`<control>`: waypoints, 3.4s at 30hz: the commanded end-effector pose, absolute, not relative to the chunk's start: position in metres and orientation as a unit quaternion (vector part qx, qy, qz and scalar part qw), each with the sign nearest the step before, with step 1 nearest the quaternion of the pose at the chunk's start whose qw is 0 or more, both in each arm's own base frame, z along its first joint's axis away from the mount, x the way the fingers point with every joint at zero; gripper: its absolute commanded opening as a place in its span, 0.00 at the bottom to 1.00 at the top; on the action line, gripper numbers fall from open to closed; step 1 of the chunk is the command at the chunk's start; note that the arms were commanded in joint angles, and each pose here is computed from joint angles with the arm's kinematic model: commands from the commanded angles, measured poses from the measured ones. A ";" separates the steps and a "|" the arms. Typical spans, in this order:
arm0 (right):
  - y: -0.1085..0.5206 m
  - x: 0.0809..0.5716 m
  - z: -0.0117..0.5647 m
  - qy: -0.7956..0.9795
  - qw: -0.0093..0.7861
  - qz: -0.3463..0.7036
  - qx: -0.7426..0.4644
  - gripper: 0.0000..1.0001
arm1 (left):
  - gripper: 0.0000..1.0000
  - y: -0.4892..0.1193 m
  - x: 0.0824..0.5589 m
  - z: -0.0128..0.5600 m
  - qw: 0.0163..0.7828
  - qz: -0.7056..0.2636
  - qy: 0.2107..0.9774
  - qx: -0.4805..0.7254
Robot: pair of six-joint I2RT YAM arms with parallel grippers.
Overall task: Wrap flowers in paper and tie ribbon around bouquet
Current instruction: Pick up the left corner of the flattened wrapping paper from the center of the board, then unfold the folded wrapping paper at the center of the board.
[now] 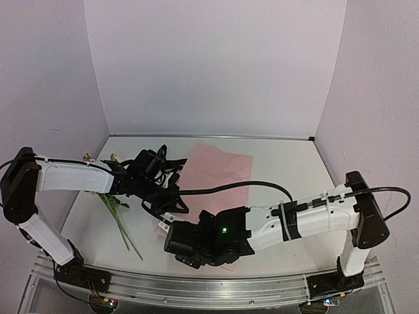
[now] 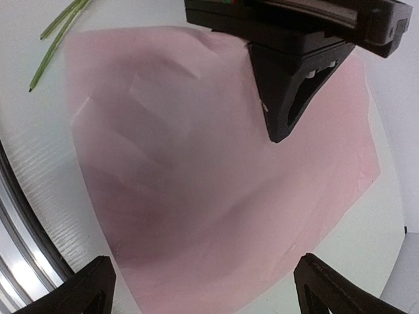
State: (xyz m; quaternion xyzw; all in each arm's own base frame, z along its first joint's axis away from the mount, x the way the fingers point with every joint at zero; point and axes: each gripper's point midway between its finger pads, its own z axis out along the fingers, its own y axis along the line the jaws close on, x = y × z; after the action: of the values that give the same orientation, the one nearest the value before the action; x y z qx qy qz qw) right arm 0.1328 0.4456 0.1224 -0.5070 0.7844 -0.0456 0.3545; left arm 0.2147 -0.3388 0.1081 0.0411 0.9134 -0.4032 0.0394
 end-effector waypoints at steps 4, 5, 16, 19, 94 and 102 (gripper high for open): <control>0.457 0.132 0.127 0.748 0.427 -0.088 -0.501 0.98 | 0.00 -0.343 0.209 0.132 0.044 -0.434 0.898 0.047; 0.458 0.134 0.130 0.745 0.438 -0.096 -0.494 0.98 | 0.00 -0.343 0.209 0.133 0.045 -0.434 0.899 0.045; 0.457 0.152 0.135 0.720 0.486 -0.169 -0.465 0.92 | 0.00 -0.339 0.202 0.138 0.037 -0.434 0.899 0.051; 0.457 0.154 0.140 0.719 0.494 -0.173 -0.457 0.80 | 0.00 -0.337 0.201 0.137 0.038 -0.431 0.900 0.052; 0.227 0.210 0.228 0.805 0.547 0.133 0.188 0.00 | 0.66 -0.435 0.256 0.083 0.063 -0.535 0.830 0.148; 0.199 0.214 0.235 0.817 0.544 0.059 0.181 0.00 | 0.63 -0.399 0.250 -0.004 0.005 -0.398 0.916 0.049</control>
State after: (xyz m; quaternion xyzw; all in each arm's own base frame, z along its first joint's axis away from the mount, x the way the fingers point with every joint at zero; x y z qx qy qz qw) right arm 0.2097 0.2243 0.2217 0.1773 0.8178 0.1150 0.5353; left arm 0.2542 -0.4242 0.0377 0.1065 0.8705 -0.4798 0.0262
